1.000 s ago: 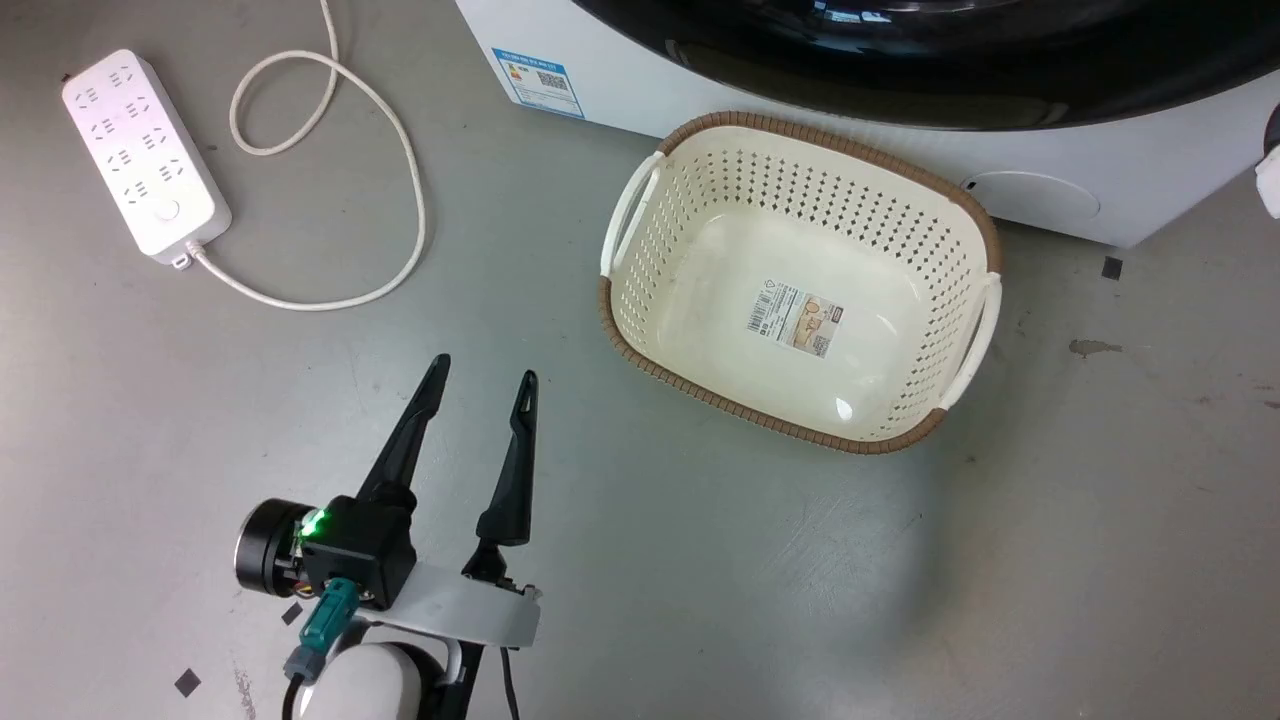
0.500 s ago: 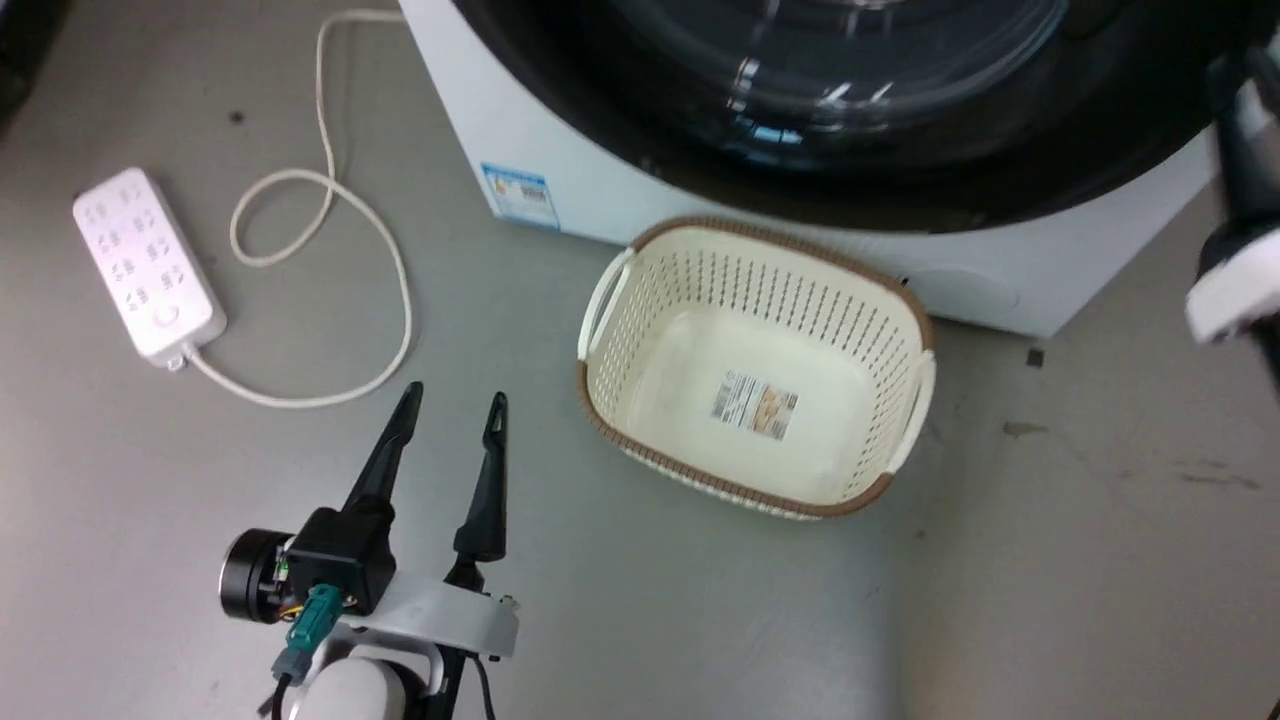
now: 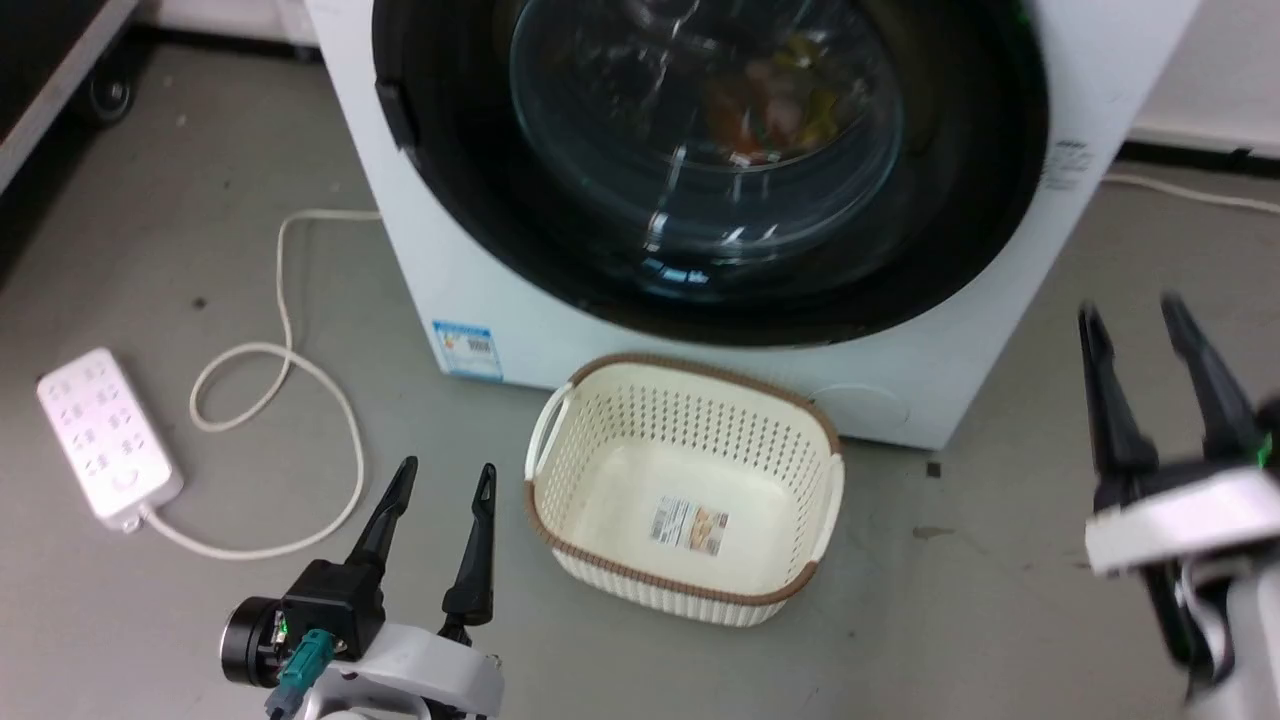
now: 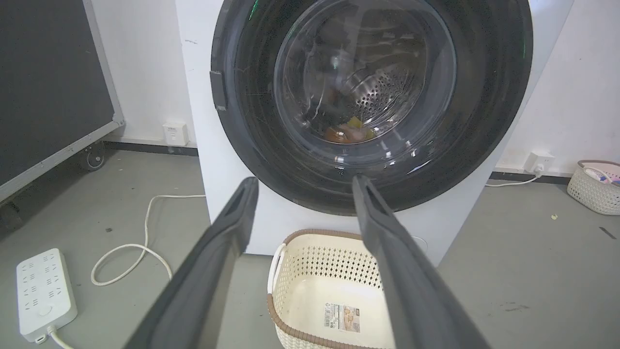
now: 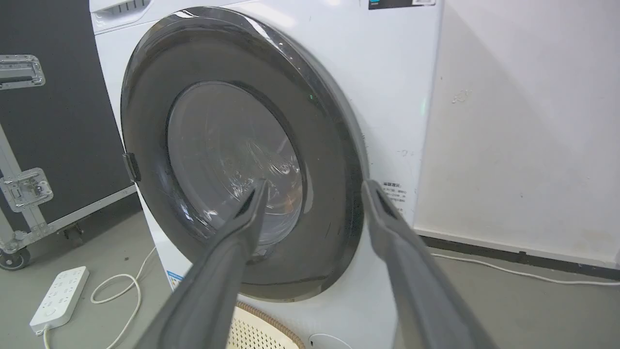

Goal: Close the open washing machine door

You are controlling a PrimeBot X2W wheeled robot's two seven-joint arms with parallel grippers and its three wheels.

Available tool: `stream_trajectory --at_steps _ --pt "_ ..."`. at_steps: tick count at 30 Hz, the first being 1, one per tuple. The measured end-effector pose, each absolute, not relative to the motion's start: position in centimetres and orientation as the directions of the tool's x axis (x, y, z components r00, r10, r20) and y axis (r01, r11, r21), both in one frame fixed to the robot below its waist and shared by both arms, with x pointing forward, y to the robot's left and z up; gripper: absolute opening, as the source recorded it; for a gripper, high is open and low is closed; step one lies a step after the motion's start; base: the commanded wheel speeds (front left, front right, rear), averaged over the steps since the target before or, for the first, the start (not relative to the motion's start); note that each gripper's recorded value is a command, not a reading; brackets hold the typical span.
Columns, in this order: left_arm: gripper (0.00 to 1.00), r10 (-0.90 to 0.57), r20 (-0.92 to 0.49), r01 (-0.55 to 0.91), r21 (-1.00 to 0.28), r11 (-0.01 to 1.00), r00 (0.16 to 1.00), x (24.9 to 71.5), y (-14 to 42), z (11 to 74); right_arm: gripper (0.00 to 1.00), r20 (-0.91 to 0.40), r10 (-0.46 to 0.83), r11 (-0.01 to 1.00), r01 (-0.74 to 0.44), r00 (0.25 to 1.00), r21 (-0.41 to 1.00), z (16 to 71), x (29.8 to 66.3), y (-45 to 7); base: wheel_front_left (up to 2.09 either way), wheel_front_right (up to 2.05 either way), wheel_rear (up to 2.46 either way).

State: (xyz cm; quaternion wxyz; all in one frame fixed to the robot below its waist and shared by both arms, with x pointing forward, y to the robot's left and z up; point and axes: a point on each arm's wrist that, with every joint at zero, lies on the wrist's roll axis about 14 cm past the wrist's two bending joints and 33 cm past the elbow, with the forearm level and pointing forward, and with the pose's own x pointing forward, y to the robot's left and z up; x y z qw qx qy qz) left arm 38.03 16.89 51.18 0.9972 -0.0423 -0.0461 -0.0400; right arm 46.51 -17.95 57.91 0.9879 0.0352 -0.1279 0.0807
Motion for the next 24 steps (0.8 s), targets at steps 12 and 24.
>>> stream_trajectory --at_steps 12,24 --pt "1.00 -0.135 0.113 0.142 -0.058 0.988 0.984 37.0 15.5 51.9 1.00 0.206 0.062 0.991 -0.085 0.977 0.107 55.2 38.6 -18.4 0.00 0.00 0.00" --pt "1.00 -0.156 0.096 0.161 -0.043 0.986 0.983 36.6 15.0 51.4 1.00 0.103 0.082 0.991 -0.091 0.991 0.093 51.9 36.2 -17.5 0.00 0.00 0.00"
